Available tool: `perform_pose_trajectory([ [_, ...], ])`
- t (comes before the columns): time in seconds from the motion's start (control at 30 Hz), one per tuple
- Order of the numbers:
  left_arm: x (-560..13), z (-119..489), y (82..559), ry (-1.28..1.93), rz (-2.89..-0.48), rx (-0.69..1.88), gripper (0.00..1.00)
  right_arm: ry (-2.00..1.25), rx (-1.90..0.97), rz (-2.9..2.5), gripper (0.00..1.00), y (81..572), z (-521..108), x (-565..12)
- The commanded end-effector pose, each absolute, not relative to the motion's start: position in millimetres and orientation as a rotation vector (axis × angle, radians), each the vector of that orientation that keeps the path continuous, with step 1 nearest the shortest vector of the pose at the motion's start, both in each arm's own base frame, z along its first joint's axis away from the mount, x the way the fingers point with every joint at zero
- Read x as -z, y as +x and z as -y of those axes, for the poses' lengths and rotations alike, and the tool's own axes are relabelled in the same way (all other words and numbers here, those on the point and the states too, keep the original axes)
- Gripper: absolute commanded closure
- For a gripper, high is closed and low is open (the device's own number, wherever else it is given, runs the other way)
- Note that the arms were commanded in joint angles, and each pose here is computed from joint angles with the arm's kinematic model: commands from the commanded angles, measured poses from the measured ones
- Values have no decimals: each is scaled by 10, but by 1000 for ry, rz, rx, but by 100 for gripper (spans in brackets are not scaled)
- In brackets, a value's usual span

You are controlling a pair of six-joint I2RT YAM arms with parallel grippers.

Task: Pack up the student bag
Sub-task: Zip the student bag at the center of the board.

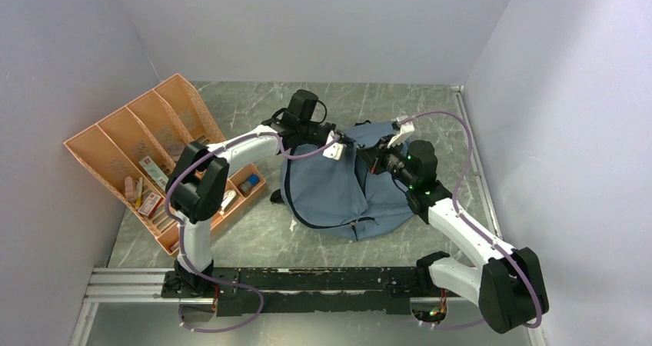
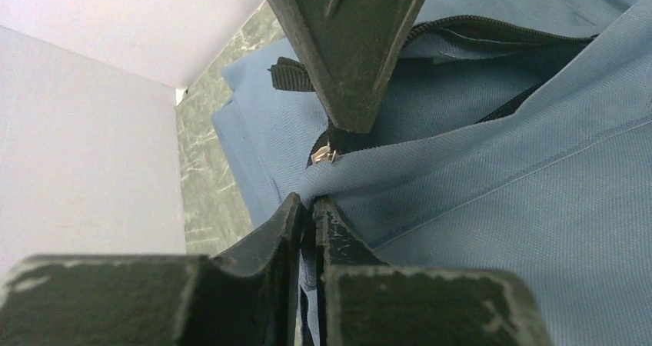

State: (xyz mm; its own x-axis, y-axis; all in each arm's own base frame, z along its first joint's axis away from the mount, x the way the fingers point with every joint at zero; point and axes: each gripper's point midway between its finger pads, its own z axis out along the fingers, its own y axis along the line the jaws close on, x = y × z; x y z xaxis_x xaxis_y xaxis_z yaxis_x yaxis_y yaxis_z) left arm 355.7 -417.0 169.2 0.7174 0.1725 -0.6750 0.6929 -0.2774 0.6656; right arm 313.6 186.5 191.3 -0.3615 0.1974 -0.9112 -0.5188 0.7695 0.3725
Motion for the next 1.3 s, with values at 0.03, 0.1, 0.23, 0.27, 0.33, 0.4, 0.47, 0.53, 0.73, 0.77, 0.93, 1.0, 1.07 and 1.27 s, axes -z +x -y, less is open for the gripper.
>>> perform_pose_trajectory([
  [0.03,-1660,4202,3598,1838,-655,562,95,-332,-812,-1717,100,3147,-1988,-2221],
  [0.1,-1633,4181,3619,1841,-670,565,95,-351,-817,-1739,100,3133,-2005,-2205],
  [0.23,-1596,4071,3764,1818,-727,571,95,-390,-812,-1827,100,3085,-2015,-2114],
  [0.27,-1597,4031,3817,1805,-746,579,95,-391,-812,-1844,100,3071,-2011,-2093],
  [0.33,-1596,3949,3904,1788,-773,589,95,-385,-814,-1886,100,3029,-1995,-2038],
  [0.4,-1583,3884,3982,1774,-799,577,95,-380,-826,-1925,100,2978,-1993,-1997],
  [0.47,-1571,3847,4041,1763,-815,556,95,-380,-847,-1953,100,2920,-2004,-1962],
  [0.53,-1558,3812,4092,1749,-835,552,95,-378,-857,-1991,100,2859,-1999,-1906],
  [0.73,-1517,3777,4144,1726,-853,550,95,-393,-864,-2093,100,2697,-1964,-1773],
  [0.77,-1523,3778,4156,1718,-852,546,95,-397,-868,-2112,100,2670,-1963,-1749],
  [0.93,-1537,3781,4183,1675,-869,540,95,-380,-882,-2214,100,2554,-1943,-1637],
  [1.0,-1533,3780,4202,1664,-876,532,95,-359,-888,-2248,100,2511,-1932,-1605],
  [1.07,-1522,3772,4244,1662,-889,511,95,-327,-890,-2283,100,2468,-1918,-1579],
  [1.27,-1520,3690,4432,1594,-950,475,95,-212,-835,-2429,100,2313,-1789,-1394],
])
